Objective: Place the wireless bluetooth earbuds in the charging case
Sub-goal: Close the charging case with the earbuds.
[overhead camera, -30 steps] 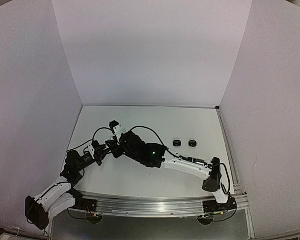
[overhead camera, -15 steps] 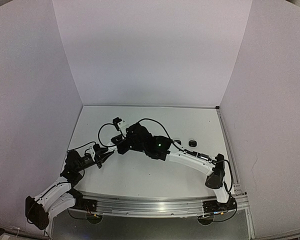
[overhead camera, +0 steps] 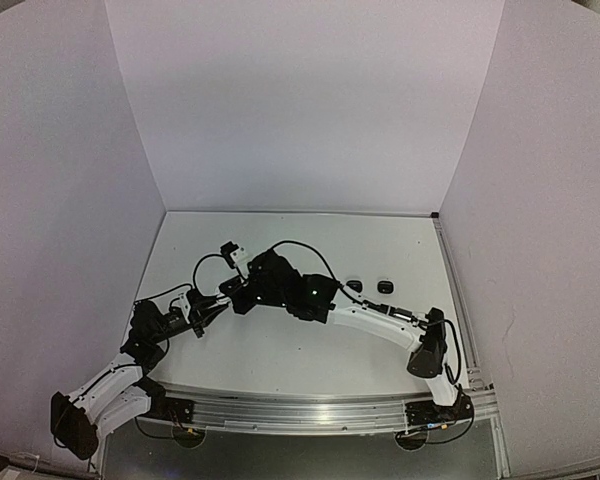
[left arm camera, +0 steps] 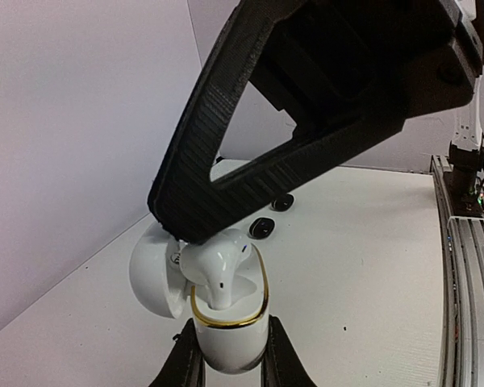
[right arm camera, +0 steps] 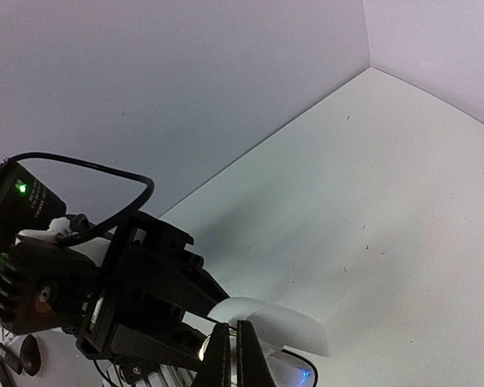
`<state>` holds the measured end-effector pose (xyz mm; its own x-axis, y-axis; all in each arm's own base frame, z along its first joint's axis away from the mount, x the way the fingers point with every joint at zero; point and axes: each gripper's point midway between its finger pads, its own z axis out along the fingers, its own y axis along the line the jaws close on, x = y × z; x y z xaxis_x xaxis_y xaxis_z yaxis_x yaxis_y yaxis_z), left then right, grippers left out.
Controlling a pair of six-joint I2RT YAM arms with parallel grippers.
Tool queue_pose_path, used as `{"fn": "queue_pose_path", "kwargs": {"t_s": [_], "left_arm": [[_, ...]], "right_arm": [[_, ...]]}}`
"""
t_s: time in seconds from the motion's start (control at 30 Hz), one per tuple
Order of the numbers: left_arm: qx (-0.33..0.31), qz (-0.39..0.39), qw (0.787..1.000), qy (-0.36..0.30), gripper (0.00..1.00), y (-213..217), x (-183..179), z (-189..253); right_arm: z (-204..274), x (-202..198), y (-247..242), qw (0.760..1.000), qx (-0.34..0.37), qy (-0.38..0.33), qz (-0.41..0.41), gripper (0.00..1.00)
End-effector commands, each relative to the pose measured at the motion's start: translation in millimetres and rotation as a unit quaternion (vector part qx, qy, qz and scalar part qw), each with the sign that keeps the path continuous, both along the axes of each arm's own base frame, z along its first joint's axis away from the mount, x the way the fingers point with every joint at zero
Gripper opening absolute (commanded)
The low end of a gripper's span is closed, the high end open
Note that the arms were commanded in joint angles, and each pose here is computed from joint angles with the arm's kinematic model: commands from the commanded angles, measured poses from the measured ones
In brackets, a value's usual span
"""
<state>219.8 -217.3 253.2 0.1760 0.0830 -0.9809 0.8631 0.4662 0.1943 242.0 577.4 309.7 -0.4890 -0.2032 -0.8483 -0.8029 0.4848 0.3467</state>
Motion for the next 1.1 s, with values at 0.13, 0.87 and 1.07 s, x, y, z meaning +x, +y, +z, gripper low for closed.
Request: {"fn": "queue_pose_path", "kwargs": {"t_s": [0.13, 0.87, 1.07], "left_arm": [[-0.010, -0.014, 0.999, -0.035, 0.00, -1, -6, 26], [0.127, -0.027, 0.978, -0.165, 0.00, -3, -6, -19], [0.128, -0.024, 0.973, -0.192, 0.00, -2, -8, -11]], "right_arm": [[-6, 3, -3, 1.000, -0.016, -0.001, -0.014, 0.00], [16, 16, -19, 0.998, 0.001, -0.007, -0.069, 0.00], [-32, 13, -3, 0.997, -0.028, 0.035, -0.057, 0.00]]}}
